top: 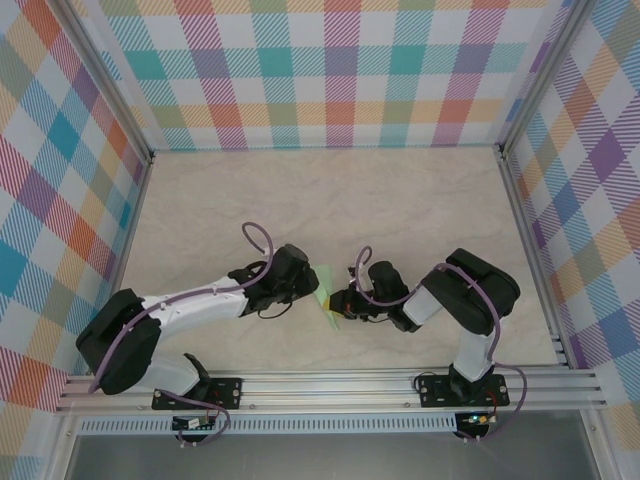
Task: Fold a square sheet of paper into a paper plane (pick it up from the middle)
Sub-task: Fold the wing for the fifth time at the center of the table.
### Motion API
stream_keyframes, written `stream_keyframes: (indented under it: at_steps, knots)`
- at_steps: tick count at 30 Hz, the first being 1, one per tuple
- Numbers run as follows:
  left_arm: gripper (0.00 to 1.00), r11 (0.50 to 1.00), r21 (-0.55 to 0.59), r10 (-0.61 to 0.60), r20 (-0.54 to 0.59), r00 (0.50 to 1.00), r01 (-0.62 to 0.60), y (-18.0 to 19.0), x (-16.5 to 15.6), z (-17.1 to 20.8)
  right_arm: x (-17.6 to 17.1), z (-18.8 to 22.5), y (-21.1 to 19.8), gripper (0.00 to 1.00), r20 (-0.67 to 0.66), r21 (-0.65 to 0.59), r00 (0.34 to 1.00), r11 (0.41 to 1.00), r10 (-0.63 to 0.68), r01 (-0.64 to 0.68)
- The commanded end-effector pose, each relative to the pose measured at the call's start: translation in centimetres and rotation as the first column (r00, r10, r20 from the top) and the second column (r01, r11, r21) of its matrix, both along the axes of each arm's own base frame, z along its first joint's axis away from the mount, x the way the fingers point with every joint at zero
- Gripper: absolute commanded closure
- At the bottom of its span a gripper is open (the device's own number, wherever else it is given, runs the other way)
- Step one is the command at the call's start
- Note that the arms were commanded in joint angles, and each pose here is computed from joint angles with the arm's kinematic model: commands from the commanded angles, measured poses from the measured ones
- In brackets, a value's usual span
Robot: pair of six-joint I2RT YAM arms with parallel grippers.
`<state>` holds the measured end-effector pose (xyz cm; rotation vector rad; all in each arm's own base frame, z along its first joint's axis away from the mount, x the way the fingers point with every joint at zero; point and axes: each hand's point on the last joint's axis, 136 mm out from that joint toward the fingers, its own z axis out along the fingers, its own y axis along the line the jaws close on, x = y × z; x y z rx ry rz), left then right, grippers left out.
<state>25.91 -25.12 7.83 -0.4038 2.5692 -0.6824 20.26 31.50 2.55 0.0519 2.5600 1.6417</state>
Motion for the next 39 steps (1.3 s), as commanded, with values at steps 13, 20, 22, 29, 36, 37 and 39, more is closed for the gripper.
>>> stream_keyframes:
  at_steps: [13,20,22,29,36,37,39]
  knots:
    - [0.5,0.995,-0.02,-0.102,0.013,0.995,0.102,-3.3,2.9,0.0,0.6,-1.4,-1.9,0.96,-0.045,-0.051,0.996,0.996,-0.08,0.078]
    - [0.26,0.989,0.125,-0.052,-0.215,0.975,0.08,0.3,3.8,-2.1,-0.4,-0.3,-1.1,0.91,0.075,-0.147,0.995,0.987,0.072,-0.061]
    - [0.26,0.988,0.109,-0.08,-0.272,0.959,0.114,-0.7,3.7,-2.8,-0.6,-0.4,-0.9,0.91,0.087,-0.166,0.991,0.983,0.099,-0.083]
    - [0.34,0.981,0.136,-0.078,-0.386,0.919,0.141,-1.2,3.3,-4.1,-0.6,-0.5,-1.1,0.91,0.134,-0.193,0.985,0.977,0.113,-0.086]
    - [0.4,0.977,0.175,-0.047,-0.395,0.917,0.125,-0.1,2.6,-3.4,-0.7,-0.4,-1.3,0.9,0.161,-0.214,0.978,0.972,0.136,-0.1]
    - [0.37,0.976,0.189,-0.03,-0.383,0.923,0.11,0.4,2.6,-3.2,-0.8,-0.4,-1.3,0.9,0.161,-0.215,0.977,0.971,0.137,-0.101]
    - [0.36,0.977,0.189,-0.023,-0.366,0.93,0.099,0.6,2.6,-2.6,-0.8,-0.4,-1.2,0.9,0.165,-0.213,0.976,0.971,0.141,-0.104]
